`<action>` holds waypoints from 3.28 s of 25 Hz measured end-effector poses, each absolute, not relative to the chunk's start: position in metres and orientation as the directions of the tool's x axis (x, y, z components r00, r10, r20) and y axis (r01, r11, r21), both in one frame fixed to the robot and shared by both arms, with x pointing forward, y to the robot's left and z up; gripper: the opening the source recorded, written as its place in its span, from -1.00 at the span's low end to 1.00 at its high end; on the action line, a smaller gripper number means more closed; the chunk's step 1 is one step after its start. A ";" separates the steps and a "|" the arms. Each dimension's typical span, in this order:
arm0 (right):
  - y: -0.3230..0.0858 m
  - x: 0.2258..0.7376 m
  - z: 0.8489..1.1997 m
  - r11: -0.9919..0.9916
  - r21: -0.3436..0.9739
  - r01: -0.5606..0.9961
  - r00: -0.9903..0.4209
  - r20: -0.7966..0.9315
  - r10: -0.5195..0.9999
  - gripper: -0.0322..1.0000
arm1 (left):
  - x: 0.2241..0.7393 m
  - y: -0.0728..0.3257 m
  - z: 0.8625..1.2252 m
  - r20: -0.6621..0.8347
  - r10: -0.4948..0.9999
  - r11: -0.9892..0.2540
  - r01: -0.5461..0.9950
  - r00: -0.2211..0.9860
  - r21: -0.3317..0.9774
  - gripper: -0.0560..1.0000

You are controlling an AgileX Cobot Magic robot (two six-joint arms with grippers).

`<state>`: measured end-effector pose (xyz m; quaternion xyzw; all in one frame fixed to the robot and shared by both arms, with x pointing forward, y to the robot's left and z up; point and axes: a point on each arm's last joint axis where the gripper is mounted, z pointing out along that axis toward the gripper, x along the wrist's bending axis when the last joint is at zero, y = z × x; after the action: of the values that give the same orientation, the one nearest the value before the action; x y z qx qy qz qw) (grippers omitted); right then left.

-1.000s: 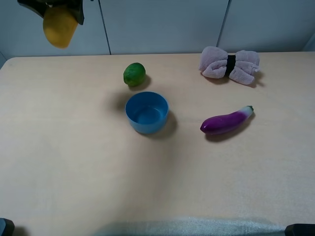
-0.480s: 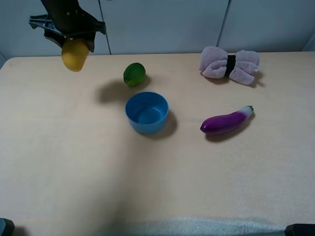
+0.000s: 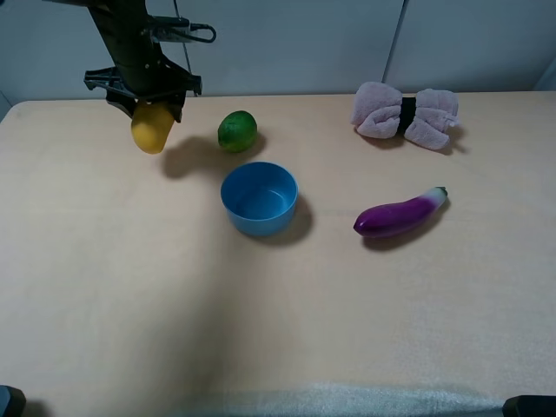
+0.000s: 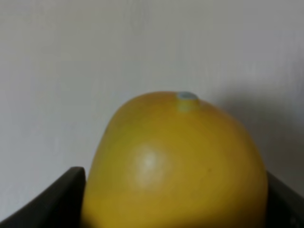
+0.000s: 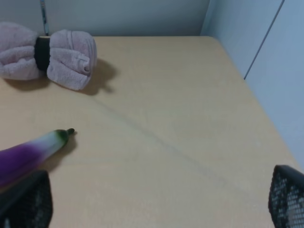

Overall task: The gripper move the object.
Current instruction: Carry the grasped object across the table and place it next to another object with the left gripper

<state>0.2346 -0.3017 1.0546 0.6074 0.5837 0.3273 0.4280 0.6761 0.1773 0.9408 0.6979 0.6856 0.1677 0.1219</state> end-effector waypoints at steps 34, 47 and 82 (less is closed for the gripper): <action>-0.302 0.235 1.055 0.048 0.902 0.429 0.104 -0.102 0.989 0.41 | 0.706 0.149 0.902 -0.017 1.000 0.005 0.911 0.002 0.413 0.48; -0.302 0.235 1.055 0.048 0.902 0.429 0.104 -0.102 0.989 0.41 | 0.709 0.149 0.896 -0.003 1.000 -0.010 0.908 0.012 0.419 0.48; -0.302 0.235 1.055 0.048 0.902 0.429 0.104 -0.102 0.989 0.41 | 0.712 0.150 0.903 0.041 0.997 -0.075 0.899 0.064 0.431 0.56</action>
<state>0.2346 -0.3017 1.0546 0.6074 0.5837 0.3273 0.4280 0.7116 0.1498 0.9032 0.7142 0.6638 0.1656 0.1476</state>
